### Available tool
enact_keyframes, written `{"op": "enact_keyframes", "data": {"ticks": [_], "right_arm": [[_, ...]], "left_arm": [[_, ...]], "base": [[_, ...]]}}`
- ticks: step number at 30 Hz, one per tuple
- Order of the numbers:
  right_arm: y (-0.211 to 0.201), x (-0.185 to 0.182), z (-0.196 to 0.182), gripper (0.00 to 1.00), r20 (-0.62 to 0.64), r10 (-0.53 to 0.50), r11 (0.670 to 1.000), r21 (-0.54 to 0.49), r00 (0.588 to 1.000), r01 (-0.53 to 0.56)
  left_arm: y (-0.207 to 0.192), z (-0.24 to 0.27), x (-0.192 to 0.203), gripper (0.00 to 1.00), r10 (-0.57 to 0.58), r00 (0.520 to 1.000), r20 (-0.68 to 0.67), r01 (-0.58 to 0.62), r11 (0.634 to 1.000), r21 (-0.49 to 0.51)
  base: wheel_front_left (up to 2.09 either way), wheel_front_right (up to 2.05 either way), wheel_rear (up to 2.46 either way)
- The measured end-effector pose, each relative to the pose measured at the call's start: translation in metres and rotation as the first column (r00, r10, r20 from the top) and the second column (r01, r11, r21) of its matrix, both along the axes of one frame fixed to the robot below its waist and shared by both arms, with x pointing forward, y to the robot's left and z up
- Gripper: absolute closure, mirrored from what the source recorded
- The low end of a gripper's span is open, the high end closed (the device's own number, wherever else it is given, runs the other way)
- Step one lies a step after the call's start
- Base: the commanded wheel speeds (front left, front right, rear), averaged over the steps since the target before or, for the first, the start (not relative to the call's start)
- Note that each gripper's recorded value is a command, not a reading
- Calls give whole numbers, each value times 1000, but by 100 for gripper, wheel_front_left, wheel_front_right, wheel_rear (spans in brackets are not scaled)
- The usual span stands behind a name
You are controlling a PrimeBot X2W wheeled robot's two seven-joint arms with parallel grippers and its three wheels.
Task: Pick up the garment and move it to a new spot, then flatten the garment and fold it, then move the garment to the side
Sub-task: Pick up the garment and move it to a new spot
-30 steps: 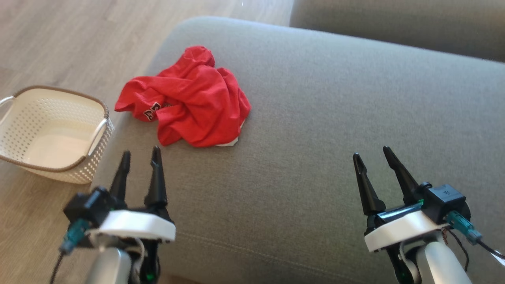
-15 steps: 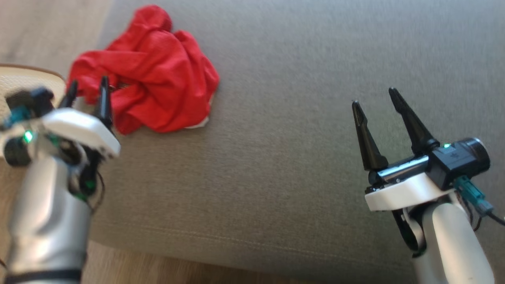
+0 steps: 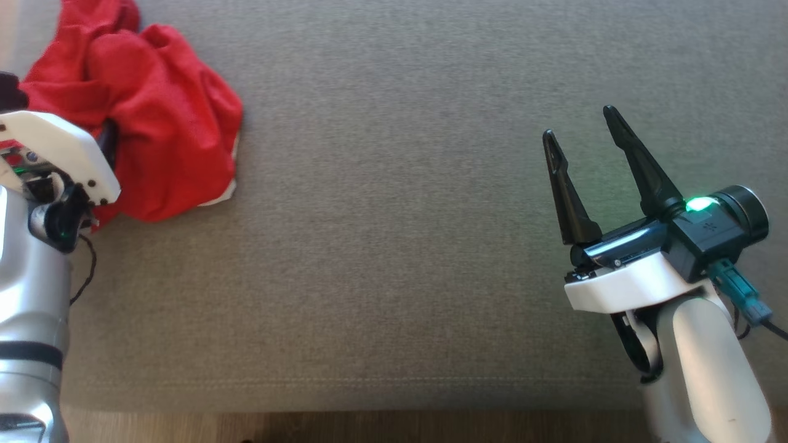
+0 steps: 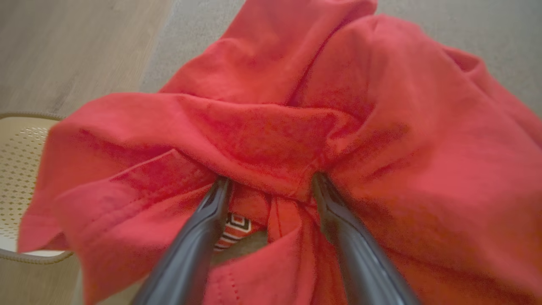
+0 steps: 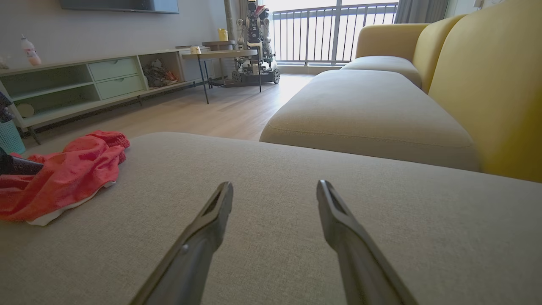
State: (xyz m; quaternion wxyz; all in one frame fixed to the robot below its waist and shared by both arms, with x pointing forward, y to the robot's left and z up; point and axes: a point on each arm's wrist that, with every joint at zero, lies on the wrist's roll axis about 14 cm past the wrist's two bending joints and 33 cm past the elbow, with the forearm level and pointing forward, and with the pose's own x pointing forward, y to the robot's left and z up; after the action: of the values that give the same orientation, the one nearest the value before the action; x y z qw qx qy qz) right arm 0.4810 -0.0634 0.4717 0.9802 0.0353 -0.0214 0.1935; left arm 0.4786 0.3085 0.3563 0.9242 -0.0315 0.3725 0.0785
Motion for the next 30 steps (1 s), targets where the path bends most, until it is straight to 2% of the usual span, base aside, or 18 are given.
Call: {"op": "enact_keyframes", "data": {"ticks": [1, 2, 3, 6, 12, 16, 19, 21, 25, 30], "right_arm": [[-3, 0, -1, 0, 1, -9, 1000, -2, 1000, 9], [-6, 0, -1, 0, 0, -16, 1000, -6, 1000, 16], [-9, -1, -1, 0, 0, -22, 1000, -8, 1000, 22], [-14, -1, 2, 0, 6, -36, 999, 0, 999, 36], [-14, -2, 26, 0, 65, -39, 999, 22, 997, 38], [-13, -6, 41, 0, 97, -36, 999, 24, 995, 33], [-11, -10, 50, 0, 113, -31, 999, 34, 993, 28], [-10, -14, 54, 0, 118, -29, 999, 39, 993, 24], [-9, -26, 60, 0, 123, -25, 999, 45, 992, 19], [-10, -39, 78, 0, 157, -28, 998, 64, 987, 18]], "left_arm": [[-1, -5, 0, 0, 0, 1000, -22, 0, 1000, -5], [-4, -9, 0, 27, -3, 999, -44, 2, 1000, -13], [-6, -11, 1, 100, 1, 999, -54, -2, 1000, -29], [-10, -12, 5, 100, 11, 998, -65, -15, 998, -69], [-12, 1, 5, 100, -4, 1000, -8, 4, 999, -49], [-9, 28, 12, 100, -1, 992, 123, 5, 1000, -30], [-9, 62, 24, 100, -10, 963, 270, 14, 1000, -12], [-12, 89, 32, 100, -28, 927, 374, 28, 1000, 4], [-28, 165, 46, 100, -74, 777, 625, 73, 997, 28], [-60, 235, 42, 100, -113, 627, 771, 151, 988, 22]], "base": [[0, 0, 0], [0, 0, 0], [0, 0, 0], [0, 0, 0], [0, 0, 0], [0, 0, 0], [0, 0, 0], [0, 0, 0], [0, 0, 0], [0, 0, 0]]}}
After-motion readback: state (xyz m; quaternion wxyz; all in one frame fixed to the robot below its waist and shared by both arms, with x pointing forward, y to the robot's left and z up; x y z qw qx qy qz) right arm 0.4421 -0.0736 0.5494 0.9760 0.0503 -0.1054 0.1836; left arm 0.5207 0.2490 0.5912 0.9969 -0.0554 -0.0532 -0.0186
